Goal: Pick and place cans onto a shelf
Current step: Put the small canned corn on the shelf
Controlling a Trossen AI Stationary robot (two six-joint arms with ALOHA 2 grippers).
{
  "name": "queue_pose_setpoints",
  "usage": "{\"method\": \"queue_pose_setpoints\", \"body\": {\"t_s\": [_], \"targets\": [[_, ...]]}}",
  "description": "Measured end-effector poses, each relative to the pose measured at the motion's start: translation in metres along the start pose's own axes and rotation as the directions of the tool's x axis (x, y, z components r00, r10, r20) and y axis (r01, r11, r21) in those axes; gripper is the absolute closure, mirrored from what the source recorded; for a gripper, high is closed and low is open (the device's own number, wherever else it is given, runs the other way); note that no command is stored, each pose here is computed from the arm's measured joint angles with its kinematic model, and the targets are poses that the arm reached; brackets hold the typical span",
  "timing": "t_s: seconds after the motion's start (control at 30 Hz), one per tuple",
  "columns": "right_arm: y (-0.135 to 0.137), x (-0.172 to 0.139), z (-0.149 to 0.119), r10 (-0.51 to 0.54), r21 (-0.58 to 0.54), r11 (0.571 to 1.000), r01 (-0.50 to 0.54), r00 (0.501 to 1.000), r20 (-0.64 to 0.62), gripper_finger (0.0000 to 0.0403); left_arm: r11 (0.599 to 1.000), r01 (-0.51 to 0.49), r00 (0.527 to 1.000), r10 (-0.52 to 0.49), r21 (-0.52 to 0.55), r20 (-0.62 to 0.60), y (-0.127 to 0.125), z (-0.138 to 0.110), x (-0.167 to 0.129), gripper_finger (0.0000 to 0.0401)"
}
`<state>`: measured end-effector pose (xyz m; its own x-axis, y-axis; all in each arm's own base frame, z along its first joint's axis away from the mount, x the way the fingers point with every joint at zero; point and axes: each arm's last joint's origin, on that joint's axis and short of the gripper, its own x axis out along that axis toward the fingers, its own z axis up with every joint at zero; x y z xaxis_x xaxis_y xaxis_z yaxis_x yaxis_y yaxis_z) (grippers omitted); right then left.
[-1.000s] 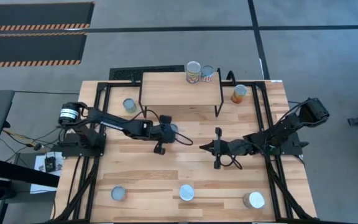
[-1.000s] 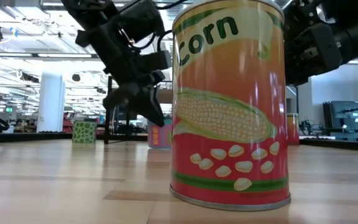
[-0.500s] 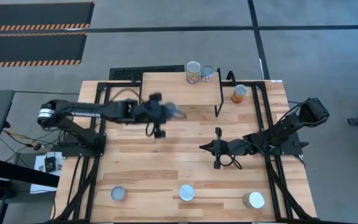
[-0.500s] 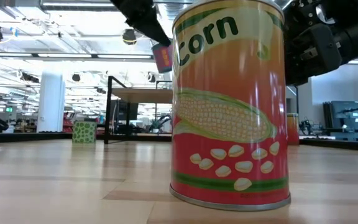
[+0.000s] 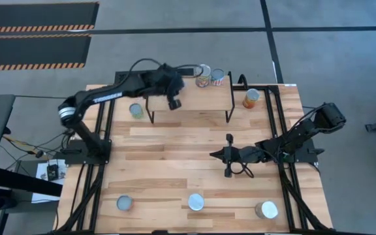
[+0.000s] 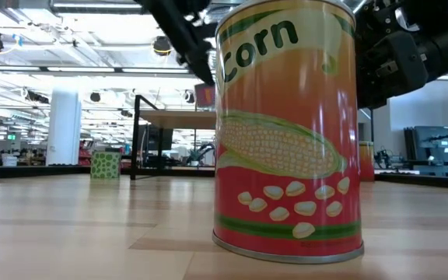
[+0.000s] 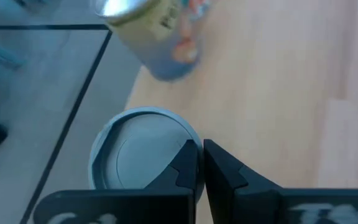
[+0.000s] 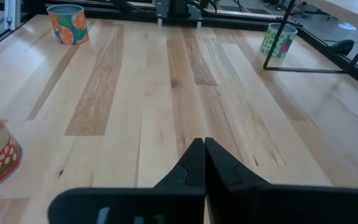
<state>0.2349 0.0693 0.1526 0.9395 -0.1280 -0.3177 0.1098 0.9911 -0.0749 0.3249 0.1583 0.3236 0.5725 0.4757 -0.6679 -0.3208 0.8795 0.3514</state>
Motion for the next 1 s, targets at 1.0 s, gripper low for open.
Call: {"method": "queue_pose_setpoints", "body": {"t_s": [1.0], "targets": [[0.001, 0.0, -0.001, 0.003, 0.018, 1.0, -0.002, 1.0, -0.009, 0.0392, 0.999, 0.014, 0.991, -0.019, -0.037, -0.134, 0.032, 0.027, 0.056, 0.0401]]}}
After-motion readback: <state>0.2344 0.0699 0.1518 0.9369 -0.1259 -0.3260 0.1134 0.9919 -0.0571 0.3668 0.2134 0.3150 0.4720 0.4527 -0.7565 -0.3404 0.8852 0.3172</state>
